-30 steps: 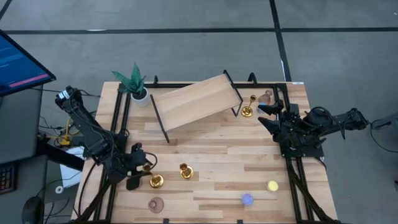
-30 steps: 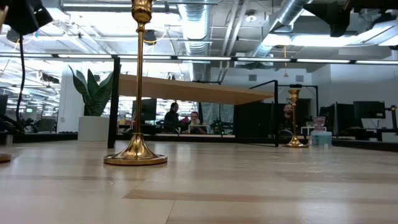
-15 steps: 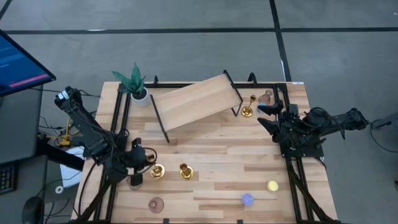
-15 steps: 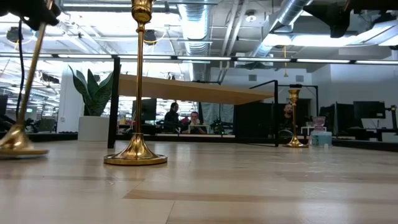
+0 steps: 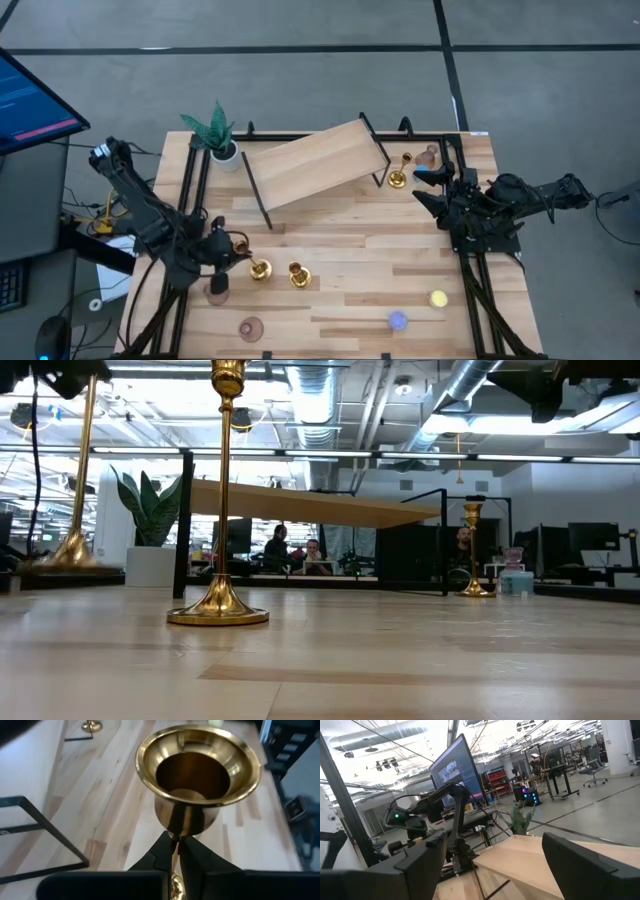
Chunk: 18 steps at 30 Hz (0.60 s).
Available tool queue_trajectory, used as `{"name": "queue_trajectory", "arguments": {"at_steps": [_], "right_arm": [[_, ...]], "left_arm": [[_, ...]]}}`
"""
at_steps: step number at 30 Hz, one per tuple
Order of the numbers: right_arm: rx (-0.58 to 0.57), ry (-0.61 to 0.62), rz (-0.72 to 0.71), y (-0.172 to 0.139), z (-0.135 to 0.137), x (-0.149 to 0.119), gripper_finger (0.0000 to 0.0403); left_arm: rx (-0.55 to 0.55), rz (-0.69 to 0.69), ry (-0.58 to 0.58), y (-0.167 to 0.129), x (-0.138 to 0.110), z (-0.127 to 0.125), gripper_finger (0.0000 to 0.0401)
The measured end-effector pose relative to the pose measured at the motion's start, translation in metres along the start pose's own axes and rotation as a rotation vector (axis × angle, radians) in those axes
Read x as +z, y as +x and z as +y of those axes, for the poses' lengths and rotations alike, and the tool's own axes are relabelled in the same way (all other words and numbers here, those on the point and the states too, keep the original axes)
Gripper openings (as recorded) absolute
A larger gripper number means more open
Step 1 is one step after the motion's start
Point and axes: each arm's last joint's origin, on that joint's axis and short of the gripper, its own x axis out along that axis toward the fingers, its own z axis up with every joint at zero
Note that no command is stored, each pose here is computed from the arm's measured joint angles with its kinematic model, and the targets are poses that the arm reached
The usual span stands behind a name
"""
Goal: Pick & Place candle stick holders
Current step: Put the bottom left gold candle holder on the shelf
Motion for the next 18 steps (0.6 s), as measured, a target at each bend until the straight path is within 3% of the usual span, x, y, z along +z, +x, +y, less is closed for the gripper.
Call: {"name": "queue_trajectory", "arguments": {"at_steps": [4, 10, 15, 18], "right_arm": [[0.003, 0.009, -0.015, 0.0, 0.0, 0.002, 0.0317], [0.015, 0.041, -0.068, 0.0, 0.001, 0.007, 0.0317], [-0.015, 0.048, -0.085, 0.0, 0.001, 0.009, 0.0317], [-0.065, 0.043, -0.091, 0.0, -0.001, 0.009, 0.0317]], "left_arm": [[-0.023, -0.066, -0.072, -0.011, 0.009, 0.009, 0.0016], [-0.088, -0.284, -0.251, -0.035, 0.035, 0.024, 0.0016], [-0.139, -0.493, -0.295, -0.057, 0.062, 0.033, 0.0016], [-0.107, -0.596, -0.277, -0.068, 0.074, 0.039, 0.0016]]}}
